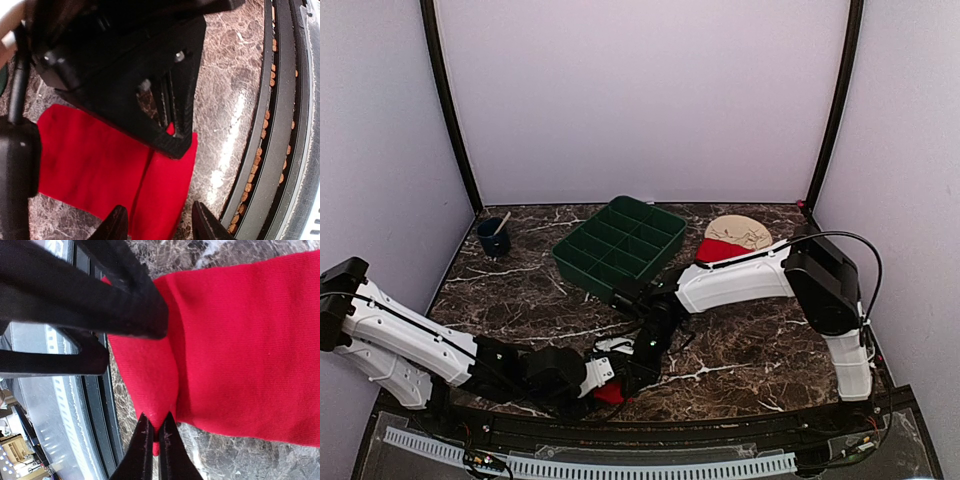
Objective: Roll the socks
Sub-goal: Roll the sock at the center of the board.
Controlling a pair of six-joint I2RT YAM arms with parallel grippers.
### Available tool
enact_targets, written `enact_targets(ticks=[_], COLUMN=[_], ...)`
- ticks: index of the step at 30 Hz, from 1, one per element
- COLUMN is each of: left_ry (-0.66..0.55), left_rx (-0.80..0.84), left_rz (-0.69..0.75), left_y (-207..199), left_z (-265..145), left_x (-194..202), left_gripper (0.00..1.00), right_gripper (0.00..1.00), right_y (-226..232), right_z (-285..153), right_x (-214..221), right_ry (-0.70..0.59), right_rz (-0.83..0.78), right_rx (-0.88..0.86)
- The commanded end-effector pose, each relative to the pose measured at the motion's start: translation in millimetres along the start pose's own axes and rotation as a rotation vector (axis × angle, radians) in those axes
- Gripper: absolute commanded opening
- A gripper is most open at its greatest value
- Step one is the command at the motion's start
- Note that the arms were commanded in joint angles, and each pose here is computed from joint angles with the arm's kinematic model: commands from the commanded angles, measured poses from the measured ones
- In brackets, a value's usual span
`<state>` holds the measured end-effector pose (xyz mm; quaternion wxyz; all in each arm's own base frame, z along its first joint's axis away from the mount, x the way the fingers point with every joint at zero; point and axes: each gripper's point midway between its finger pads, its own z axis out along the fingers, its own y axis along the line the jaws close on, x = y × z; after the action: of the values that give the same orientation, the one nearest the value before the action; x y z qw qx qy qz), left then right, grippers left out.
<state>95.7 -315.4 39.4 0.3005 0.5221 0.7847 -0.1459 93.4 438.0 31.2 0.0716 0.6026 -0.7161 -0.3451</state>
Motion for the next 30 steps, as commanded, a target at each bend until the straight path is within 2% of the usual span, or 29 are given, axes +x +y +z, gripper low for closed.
enact_targets(ticks=[1, 9, 15, 25, 30], left_ry=[0.015, 0.045, 0.059, 0.089, 0.085], left_rx=[0.037, 0.029, 0.036, 0.059, 0.091], left_rz=[0.000, -0.009, -0.015, -0.034, -0.076], left_y=[-5, 1, 1, -2, 2], left_z=[4, 9, 11, 19, 22], left_x=[3, 12, 16, 22, 21], left_gripper=[0.45, 0.44, 0.33, 0.22, 0.17], right_gripper=[0.03, 0.03, 0.03, 0.03, 0.09], right_y=[-2, -1, -1, -2, -3], right_z=[-2, -2, -3, -5, -7], right_x=[-3, -2, -3, -4, -3], right_ry=[-0.004, -0.004, -0.006, -0.014, -0.025], right_rz=[0.006, 0.009, 0.010, 0.015, 0.021], right_rx=[-0.016, -0.019, -0.021, -0.026, -0.018])
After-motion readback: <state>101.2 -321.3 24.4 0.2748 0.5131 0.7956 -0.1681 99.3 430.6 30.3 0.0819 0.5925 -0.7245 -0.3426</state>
